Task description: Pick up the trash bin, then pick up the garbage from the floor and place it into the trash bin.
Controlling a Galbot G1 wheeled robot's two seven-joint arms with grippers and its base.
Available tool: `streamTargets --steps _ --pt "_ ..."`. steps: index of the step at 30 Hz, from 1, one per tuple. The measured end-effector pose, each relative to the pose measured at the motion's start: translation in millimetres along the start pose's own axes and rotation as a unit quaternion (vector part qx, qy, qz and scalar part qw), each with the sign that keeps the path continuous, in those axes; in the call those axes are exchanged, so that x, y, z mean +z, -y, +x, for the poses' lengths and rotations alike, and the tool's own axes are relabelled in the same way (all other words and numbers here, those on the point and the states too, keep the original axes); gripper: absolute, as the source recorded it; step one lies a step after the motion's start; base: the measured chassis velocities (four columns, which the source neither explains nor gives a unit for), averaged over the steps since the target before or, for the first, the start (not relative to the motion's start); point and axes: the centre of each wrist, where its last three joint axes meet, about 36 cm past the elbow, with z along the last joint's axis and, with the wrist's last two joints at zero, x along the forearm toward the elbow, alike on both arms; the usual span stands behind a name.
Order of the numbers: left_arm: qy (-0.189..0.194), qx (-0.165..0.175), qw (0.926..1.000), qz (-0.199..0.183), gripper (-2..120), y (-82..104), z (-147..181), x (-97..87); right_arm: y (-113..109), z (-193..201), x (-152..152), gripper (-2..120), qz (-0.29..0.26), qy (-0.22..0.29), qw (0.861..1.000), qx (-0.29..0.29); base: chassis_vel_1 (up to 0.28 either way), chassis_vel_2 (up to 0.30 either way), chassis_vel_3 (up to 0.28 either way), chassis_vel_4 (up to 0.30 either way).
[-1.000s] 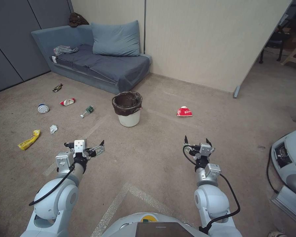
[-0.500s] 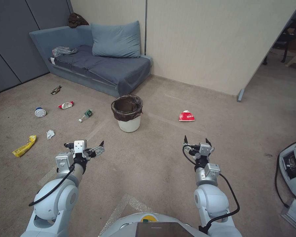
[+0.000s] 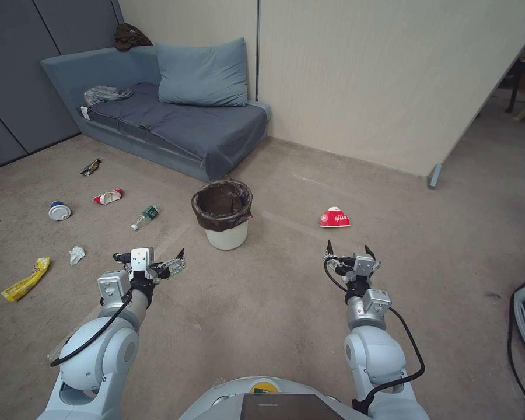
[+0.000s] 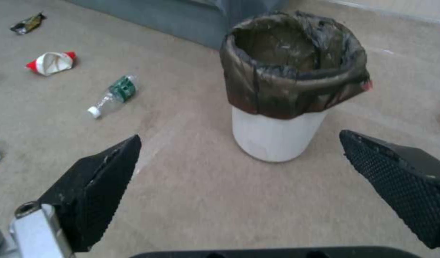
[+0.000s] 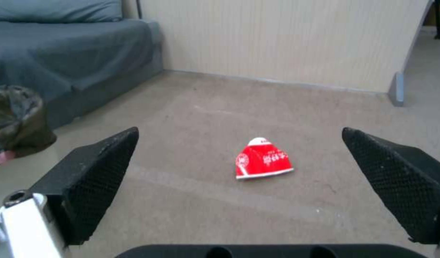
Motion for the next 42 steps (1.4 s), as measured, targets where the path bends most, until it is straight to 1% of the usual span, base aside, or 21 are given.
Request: streamTargets --steps 34,38,39,42 --pt "0.001 -0.004 1.0 -0.004 100 -0.7 -3.5 0.2 -1.1 -3.7 4.6 100 -0.001 -0.002 1.0 -0.001 -0.158 0.163 0.16 -0.16" --pt "-0.009 0.0 0.9997 -0.022 100 -4.4 -6.9 -7.5 -2.3 -2.8 5.9 100 -0.001 -0.009 1.0 -0.001 -0.128 0.131 0.094 -0.119" --pt "-0.009 0.0 0.9997 -0.022 100 -4.4 -6.9 -7.5 -2.3 -2.8 5.9 100 -0.001 -0.009 1.0 -0.001 -0.069 0.094 0.039 -0.069" --pt "-0.012 -0.002 0.9991 -0.041 100 -9.2 -14.7 -9.0 -2.2 -2.4 6.6 100 0.0 -0.013 1.0 0.002 -0.023 0.012 0.013 -0.023"
